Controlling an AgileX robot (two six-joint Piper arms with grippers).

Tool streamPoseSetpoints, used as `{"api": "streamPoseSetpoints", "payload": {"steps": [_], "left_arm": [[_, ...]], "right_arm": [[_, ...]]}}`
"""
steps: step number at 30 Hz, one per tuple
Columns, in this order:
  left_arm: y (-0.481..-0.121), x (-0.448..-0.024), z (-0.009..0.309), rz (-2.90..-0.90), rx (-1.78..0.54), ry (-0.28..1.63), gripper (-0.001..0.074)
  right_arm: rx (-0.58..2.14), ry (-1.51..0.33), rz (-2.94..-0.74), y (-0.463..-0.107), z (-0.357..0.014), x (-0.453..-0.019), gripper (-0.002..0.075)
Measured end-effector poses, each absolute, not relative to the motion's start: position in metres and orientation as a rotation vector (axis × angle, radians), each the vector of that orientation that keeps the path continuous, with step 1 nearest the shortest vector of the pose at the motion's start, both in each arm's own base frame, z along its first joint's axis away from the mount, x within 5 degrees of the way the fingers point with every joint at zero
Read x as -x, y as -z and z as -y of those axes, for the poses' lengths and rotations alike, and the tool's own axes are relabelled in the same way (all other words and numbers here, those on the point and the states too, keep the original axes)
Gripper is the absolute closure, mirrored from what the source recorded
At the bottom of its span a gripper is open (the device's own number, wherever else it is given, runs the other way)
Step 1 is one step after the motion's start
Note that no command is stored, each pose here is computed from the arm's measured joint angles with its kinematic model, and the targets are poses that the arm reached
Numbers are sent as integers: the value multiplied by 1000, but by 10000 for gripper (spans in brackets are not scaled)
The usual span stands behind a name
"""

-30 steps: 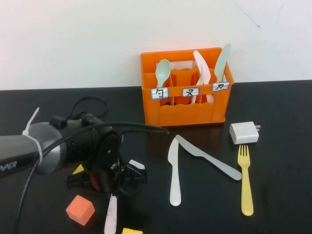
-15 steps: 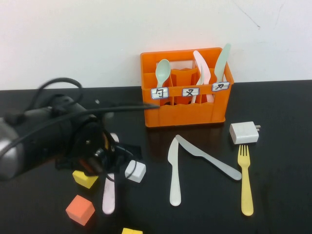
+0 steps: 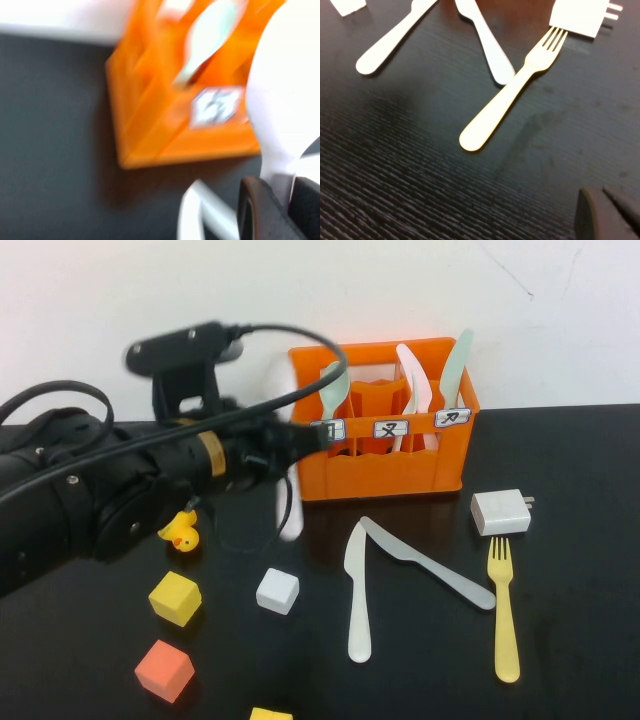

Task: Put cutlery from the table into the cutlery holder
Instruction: Place the spoon on the box

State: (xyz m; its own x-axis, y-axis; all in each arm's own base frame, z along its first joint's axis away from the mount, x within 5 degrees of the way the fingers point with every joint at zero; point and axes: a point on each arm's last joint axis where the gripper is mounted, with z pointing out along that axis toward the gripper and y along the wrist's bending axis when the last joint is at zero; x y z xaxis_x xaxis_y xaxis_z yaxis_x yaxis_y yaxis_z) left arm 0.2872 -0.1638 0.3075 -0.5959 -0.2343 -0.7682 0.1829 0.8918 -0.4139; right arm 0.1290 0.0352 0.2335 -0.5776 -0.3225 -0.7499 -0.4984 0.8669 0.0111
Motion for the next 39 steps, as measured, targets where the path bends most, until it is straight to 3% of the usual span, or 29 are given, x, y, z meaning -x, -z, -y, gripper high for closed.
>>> {"api": "streamPoseSetpoints", "payload": {"steps": [8, 22, 39], "left_arm": [[-331, -293, 172, -1830, -172, 678, 644], [-346, -319, 129, -1628, -8, 739, 644], [-315, -382, 151, -1644, 3, 753, 644]], "right_arm": [[591, -282, -2232, -234, -35, -129, 729], [587, -277, -2228, -234, -35, -129, 729], [619, -261, -2219, -234, -35, -129, 729]]}}
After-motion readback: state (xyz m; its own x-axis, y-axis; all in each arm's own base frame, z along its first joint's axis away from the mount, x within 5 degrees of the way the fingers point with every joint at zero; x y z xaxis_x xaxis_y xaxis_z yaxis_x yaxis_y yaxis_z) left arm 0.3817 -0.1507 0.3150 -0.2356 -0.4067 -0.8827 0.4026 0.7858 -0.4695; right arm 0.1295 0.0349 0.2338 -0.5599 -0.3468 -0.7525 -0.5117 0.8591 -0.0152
